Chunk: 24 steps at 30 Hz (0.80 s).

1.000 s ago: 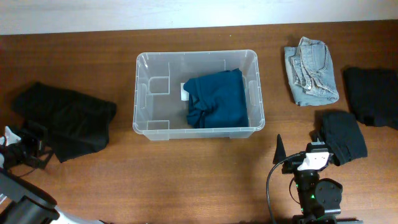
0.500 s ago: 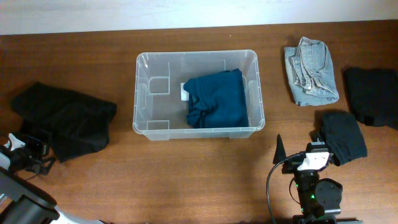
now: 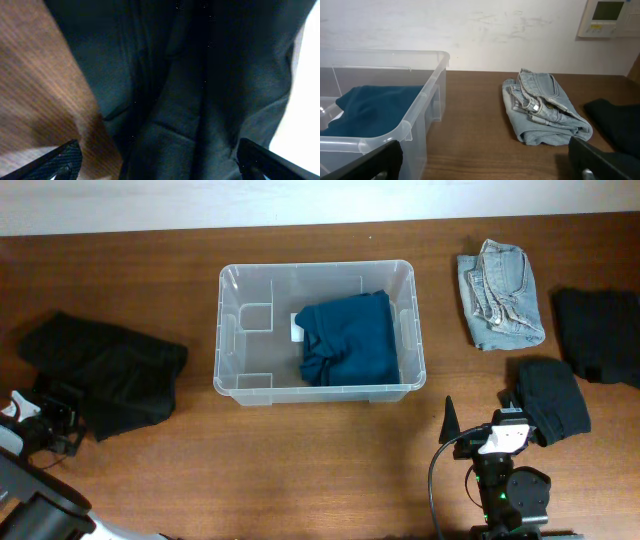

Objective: Pack container

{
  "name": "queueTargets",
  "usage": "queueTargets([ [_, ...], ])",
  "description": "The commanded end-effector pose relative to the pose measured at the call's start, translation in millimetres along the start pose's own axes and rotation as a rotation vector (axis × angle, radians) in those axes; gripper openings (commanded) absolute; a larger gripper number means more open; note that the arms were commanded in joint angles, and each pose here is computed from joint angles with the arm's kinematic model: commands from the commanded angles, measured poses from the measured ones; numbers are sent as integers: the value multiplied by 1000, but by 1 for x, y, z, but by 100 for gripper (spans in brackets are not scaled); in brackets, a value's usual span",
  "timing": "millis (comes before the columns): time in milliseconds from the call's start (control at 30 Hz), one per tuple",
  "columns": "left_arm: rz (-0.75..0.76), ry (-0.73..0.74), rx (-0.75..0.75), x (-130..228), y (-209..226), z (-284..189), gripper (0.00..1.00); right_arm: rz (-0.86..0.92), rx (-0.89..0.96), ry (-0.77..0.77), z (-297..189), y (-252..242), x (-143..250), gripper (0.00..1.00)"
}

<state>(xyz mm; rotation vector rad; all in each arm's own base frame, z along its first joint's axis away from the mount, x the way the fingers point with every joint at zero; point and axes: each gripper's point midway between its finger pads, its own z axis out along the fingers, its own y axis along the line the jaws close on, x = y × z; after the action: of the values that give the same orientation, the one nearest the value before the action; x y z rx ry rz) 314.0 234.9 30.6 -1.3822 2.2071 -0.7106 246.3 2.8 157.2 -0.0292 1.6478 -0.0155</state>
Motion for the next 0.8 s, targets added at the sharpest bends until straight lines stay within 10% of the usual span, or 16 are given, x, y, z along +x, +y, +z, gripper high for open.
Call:
queueTargets([
  [0,9,33,43,6,0,9,99,0,-8,2,0,2,2,98],
  [767,34,56,173,3,-1,39,98,0,-8,2,0,2,2,98],
])
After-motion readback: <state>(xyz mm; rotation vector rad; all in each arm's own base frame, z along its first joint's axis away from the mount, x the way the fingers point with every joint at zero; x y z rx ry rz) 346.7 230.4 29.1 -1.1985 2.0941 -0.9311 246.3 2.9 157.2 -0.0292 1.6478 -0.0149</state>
